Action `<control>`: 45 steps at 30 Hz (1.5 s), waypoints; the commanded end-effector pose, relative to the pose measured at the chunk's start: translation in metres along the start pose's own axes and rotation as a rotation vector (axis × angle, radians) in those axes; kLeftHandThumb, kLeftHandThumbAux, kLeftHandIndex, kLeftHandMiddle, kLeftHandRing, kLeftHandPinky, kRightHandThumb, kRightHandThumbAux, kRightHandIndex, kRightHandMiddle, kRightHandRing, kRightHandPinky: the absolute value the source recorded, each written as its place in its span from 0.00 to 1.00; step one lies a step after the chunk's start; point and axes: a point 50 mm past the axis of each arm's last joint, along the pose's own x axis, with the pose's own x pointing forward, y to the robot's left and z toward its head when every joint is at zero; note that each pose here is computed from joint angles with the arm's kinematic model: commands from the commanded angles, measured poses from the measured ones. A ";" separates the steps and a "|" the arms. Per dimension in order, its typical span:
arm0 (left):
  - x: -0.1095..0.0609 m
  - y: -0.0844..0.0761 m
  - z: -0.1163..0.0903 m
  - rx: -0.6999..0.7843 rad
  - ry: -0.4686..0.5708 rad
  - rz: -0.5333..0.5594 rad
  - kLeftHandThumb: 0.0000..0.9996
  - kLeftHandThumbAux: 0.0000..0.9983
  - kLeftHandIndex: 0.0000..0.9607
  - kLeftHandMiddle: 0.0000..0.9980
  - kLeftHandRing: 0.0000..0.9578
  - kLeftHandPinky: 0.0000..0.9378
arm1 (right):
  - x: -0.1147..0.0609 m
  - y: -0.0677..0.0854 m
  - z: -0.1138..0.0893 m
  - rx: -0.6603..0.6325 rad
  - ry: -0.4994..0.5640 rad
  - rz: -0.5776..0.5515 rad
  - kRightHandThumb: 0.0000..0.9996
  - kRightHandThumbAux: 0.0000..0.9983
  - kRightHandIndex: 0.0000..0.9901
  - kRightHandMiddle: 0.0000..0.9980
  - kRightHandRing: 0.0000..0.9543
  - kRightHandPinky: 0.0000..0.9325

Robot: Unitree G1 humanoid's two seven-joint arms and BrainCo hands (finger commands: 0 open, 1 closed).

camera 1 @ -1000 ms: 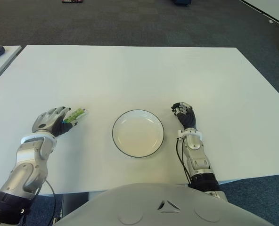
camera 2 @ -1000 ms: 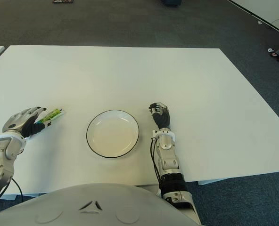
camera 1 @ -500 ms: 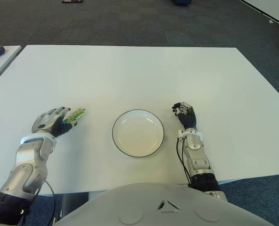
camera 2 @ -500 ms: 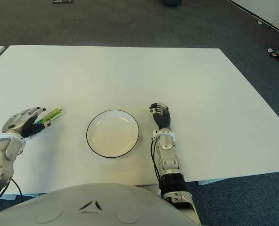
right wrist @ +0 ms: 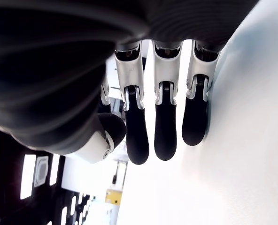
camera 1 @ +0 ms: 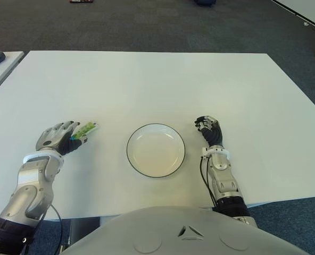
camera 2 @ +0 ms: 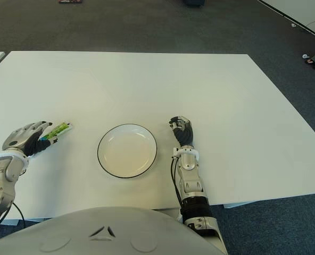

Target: Put the toothpaste on the table into the plate.

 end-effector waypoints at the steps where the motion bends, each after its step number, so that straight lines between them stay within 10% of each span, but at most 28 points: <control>1: -0.001 -0.001 0.000 0.020 0.002 -0.017 0.49 0.19 0.00 0.00 0.00 0.01 | -0.002 0.000 -0.003 -0.007 0.010 0.005 0.71 0.73 0.43 0.48 0.48 0.48; 5: -0.001 -0.001 0.000 0.020 0.002 -0.017 0.49 0.19 0.00 0.00 0.00 0.01 | -0.002 -0.001 -0.003 -0.007 0.013 0.000 0.71 0.73 0.43 0.48 0.47 0.47; 9: 0.017 -0.039 -0.030 0.173 0.026 -0.133 0.48 0.21 0.00 0.00 0.00 0.02 | -0.003 -0.002 -0.004 -0.007 0.016 -0.004 0.71 0.73 0.43 0.47 0.47 0.47; 45: 0.051 -0.052 -0.021 0.260 -0.001 -0.287 0.42 0.21 0.00 0.01 0.00 0.04 | -0.007 -0.009 -0.004 0.020 -0.018 -0.027 0.71 0.73 0.43 0.46 0.46 0.46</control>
